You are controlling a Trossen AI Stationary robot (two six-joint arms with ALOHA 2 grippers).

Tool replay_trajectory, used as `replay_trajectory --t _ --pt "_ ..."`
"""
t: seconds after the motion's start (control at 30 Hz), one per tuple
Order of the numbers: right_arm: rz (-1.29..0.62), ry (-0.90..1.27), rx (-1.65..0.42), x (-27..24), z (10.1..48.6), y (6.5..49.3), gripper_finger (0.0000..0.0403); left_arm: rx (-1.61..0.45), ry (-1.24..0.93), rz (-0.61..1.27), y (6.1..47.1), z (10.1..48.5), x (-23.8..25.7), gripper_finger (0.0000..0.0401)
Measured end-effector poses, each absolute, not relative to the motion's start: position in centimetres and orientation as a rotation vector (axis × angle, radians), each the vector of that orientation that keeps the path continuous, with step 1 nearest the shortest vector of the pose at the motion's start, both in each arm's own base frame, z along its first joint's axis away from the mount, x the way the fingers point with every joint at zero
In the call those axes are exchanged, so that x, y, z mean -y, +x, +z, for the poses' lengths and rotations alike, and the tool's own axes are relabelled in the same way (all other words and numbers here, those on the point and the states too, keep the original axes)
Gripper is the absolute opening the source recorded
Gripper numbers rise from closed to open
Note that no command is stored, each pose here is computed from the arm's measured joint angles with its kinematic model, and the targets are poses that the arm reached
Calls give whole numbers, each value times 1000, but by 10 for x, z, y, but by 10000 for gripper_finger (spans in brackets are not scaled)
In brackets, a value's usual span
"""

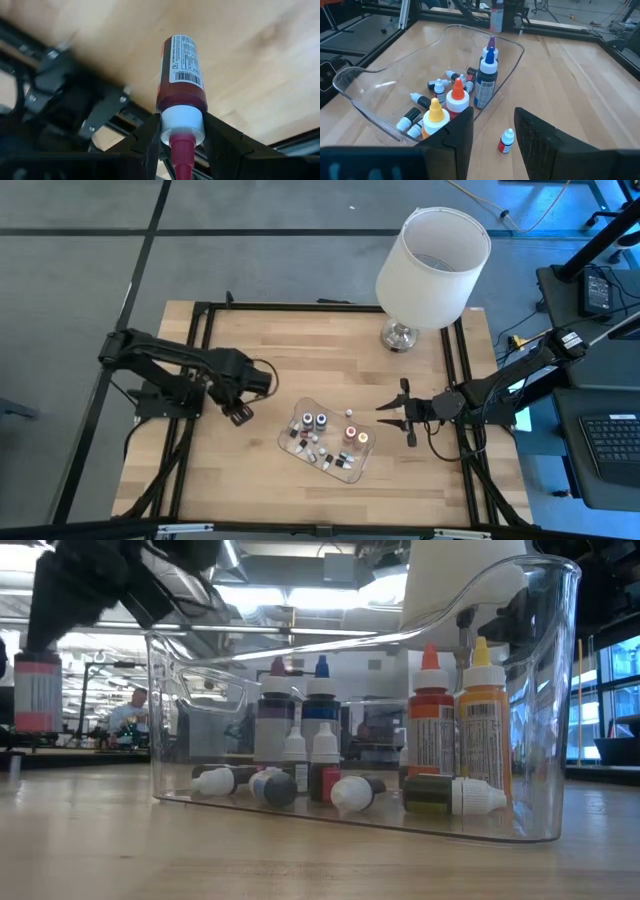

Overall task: Pick & Place food coloring
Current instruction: Put the big pink food coloring bottle into the container

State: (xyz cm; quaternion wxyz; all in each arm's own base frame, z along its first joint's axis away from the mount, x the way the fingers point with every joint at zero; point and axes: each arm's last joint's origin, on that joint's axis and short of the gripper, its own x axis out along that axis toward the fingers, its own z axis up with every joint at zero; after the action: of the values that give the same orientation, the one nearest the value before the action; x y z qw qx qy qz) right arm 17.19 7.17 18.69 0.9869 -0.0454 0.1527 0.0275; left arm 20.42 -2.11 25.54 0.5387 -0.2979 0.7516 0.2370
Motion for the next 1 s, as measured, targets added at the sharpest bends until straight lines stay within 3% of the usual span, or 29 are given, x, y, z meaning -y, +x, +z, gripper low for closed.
replay_trajectory --t 0.27,0.53,1.0 --pt "55 -94 -312 -72 186 172 145 -1838 -658 371 240 220 26 121" --pt "55 -98 -320 -72 186 171 145 -1924 -624 376 249 200 26 131" --pt "55 -107 -340 -71 184 171 145 -1926 -603 368 249 200 26 137"
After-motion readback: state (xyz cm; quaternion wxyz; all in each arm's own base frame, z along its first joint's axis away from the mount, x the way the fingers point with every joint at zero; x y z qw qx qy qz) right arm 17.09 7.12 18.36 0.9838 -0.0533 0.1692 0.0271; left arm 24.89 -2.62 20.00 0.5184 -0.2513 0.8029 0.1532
